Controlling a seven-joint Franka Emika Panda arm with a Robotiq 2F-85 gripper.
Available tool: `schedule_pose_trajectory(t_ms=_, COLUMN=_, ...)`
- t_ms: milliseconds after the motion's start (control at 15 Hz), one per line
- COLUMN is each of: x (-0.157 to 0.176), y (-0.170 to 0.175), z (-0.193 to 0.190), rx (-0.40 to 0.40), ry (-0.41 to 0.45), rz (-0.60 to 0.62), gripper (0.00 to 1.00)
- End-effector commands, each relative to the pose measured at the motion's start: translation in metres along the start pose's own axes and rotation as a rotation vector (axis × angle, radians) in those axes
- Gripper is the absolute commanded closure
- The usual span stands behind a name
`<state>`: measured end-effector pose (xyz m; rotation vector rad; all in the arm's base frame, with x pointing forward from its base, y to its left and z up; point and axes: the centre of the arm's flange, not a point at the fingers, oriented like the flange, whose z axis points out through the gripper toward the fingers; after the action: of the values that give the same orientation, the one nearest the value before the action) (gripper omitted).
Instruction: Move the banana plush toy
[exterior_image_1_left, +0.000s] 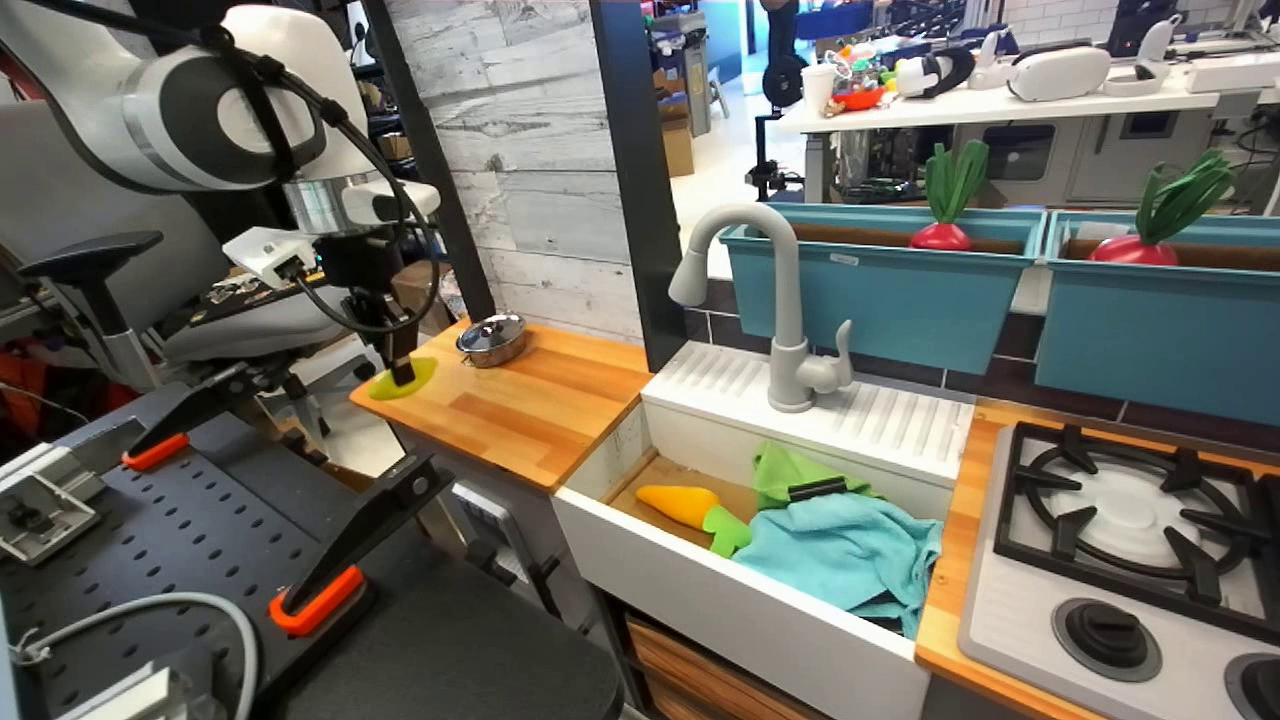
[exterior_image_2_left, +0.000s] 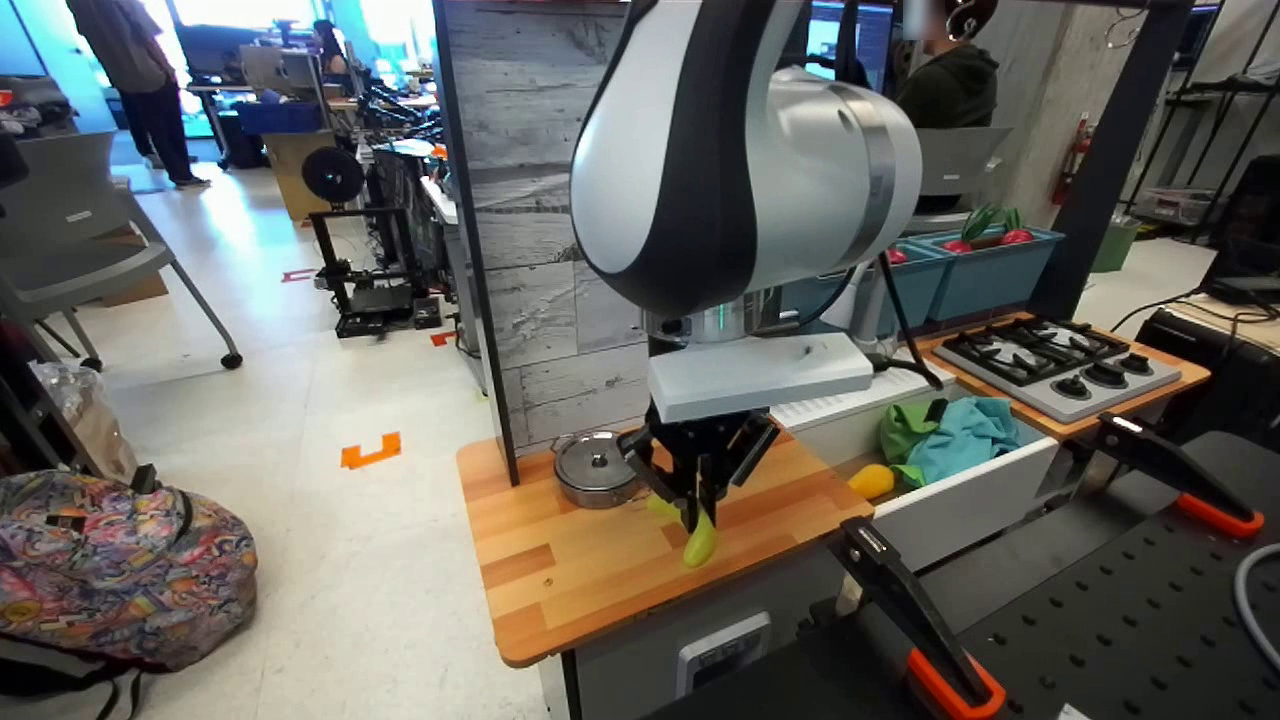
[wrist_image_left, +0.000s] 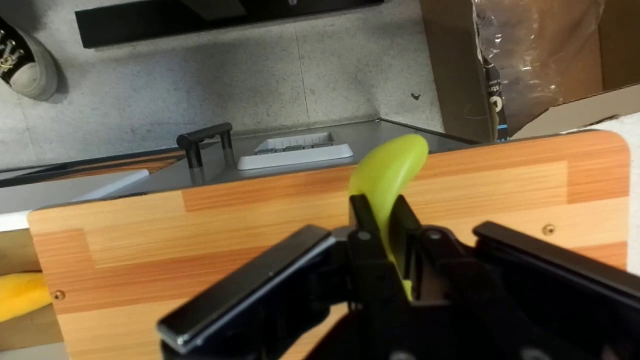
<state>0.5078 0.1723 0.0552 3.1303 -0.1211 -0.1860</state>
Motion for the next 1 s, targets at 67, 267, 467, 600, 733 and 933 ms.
schedule_pose_trajectory(t_ms=67, x=0.015, y=-0.021, z=-0.008, rx=-0.02, ry=0.029, rz=-0.084, gripper=0.97)
schedule_pose_trajectory(t_ms=267, x=0.027, y=-0.035, z=-0.006, rx=-0.016, ry=0.056, rz=-0.114, gripper=0.97)
schedule_pose_trajectory(t_ms=467, x=0.037, y=-0.045, z=0.001, rx=0.003, ry=0.08, rz=-0.118, gripper=0.97)
schedule_pose_trajectory(t_ms=600, x=0.042, y=-0.051, z=0.008, rx=0.011, ry=0.085, rz=-0.121, gripper=0.97)
schedule_pose_trajectory(t_ms=733, x=0.046, y=-0.057, z=0.016, rx=0.018, ry=0.08, rz=-0.127, gripper=0.97)
schedule_pose_trajectory(t_ms=933, x=0.051, y=-0.065, z=0.027, rx=0.021, ry=0.074, rz=-0.135, gripper=0.97)
